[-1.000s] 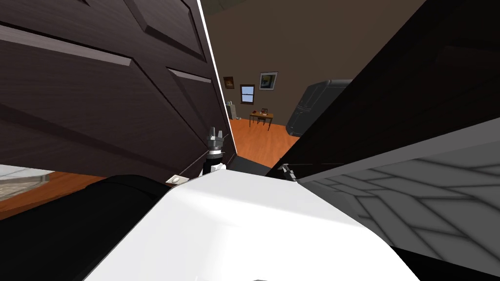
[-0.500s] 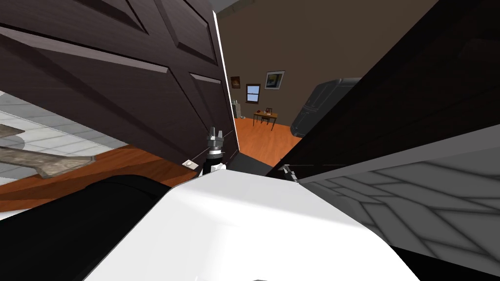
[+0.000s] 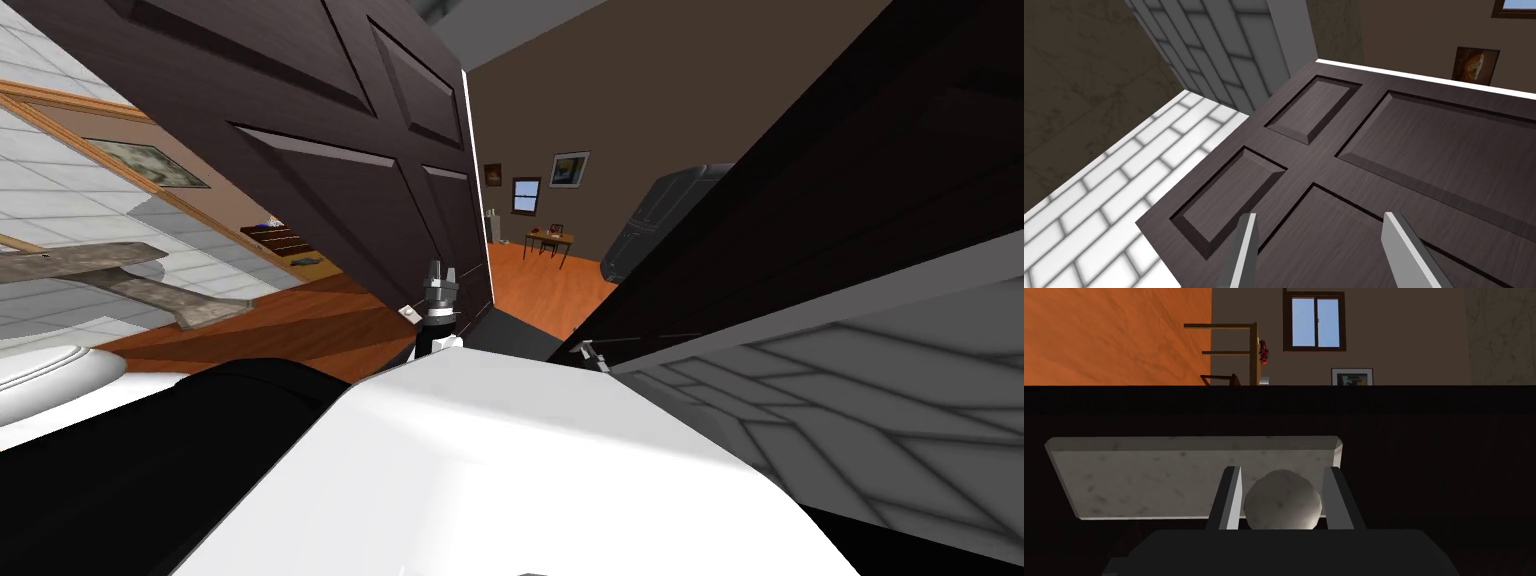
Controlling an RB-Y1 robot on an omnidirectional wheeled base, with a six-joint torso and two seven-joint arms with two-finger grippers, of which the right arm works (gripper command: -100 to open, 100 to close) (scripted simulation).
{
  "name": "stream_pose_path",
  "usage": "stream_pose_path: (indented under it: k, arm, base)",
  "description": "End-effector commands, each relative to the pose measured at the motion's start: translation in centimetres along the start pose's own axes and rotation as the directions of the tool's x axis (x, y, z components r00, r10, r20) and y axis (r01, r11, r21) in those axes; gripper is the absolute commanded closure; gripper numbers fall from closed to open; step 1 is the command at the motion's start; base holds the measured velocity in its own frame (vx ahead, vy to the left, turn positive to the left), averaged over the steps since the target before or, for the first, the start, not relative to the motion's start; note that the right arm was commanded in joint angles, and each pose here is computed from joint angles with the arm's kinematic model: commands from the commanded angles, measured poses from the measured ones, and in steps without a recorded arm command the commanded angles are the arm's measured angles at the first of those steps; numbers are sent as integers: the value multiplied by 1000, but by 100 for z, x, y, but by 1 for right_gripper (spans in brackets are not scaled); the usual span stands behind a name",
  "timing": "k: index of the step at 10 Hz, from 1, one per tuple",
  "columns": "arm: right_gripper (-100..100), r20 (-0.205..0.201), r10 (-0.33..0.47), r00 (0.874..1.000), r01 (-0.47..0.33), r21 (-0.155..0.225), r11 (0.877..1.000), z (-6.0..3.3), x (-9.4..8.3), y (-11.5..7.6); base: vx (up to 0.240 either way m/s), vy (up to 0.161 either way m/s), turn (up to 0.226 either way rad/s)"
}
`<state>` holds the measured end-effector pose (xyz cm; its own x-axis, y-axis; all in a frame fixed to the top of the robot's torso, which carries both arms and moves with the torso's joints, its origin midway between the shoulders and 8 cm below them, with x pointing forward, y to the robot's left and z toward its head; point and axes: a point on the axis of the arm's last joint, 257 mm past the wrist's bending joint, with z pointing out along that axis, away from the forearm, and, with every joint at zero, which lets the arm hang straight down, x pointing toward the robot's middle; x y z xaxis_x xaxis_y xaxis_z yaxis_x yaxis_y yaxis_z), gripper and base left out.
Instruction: Pull the door open
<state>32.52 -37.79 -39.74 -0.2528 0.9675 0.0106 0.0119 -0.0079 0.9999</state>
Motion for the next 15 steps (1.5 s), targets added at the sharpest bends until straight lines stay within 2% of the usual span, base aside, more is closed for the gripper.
stream_pose_path:
  k: [1, 7, 10, 11, 15]
  arm:
    - [100, -1, -2, 1000, 2, -2, 1000, -46, -18, 9]
    - [100, -3, -9, 1000, 9, -8, 1000, -224, -84, 46]
    - [100, -3, -10, 1000, 10, -9, 1000, -259, -96, 54]
    - [100, -11, -1, 1000, 1, -3, 1000, -269, -33, 9]
    - [100, -14, -4, 1000, 4, -3, 1000, -312, -54, 19]
  base:
    - [-190, -62, 210]
    - [-247, -116, 227]
    - [-162, -82, 102]
    - [-59, -14, 14]
    - [-187, -86, 178]
